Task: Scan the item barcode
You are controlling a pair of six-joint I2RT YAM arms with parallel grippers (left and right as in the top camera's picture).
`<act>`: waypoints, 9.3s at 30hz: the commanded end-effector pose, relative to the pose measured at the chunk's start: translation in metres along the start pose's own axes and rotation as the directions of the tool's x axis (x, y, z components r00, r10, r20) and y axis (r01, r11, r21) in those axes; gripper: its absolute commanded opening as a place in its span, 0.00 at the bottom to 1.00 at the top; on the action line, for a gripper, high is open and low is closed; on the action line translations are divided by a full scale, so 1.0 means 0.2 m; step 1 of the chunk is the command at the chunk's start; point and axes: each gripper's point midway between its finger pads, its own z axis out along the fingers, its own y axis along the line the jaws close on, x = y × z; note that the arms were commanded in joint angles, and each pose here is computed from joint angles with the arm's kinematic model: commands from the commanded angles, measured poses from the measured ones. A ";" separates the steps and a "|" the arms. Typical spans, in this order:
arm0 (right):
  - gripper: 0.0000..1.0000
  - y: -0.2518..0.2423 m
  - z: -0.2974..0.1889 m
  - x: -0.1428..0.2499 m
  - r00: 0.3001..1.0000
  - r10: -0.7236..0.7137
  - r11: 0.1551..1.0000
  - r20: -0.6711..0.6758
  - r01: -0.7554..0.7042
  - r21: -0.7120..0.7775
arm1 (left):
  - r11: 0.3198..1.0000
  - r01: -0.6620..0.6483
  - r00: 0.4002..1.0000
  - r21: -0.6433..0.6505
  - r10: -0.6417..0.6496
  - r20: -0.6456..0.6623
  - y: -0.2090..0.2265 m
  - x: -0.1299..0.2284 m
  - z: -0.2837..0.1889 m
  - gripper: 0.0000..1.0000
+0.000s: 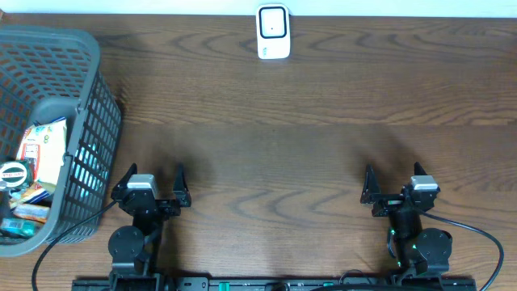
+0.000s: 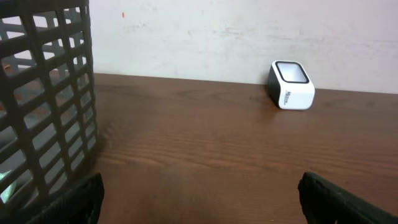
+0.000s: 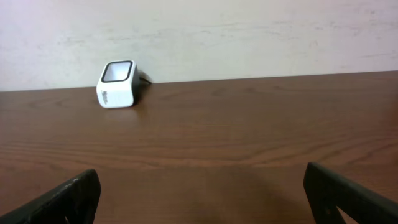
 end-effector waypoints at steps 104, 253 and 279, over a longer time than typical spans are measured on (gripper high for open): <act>0.99 0.00 0.00 0.00 1.000 -0.016 1.000 0.000 0.016 0.002 | 0.845 0.131 0.950 0.518 -0.257 0.178 -0.49 -1.17 -0.27 0.98; 0.99 0.00 0.00 0.00 1.000 -0.016 1.000 0.000 0.016 0.002 | 0.745 -0.208 0.634 -0.634 -0.391 -0.667 1.53 -0.11 0.45 0.07; 0.99 0.00 0.00 0.00 1.000 -0.016 1.000 0.000 0.016 0.002 | 0.958 0.271 0.904 -0.090 -0.222 0.366 0.37 -2.00 0.04 0.07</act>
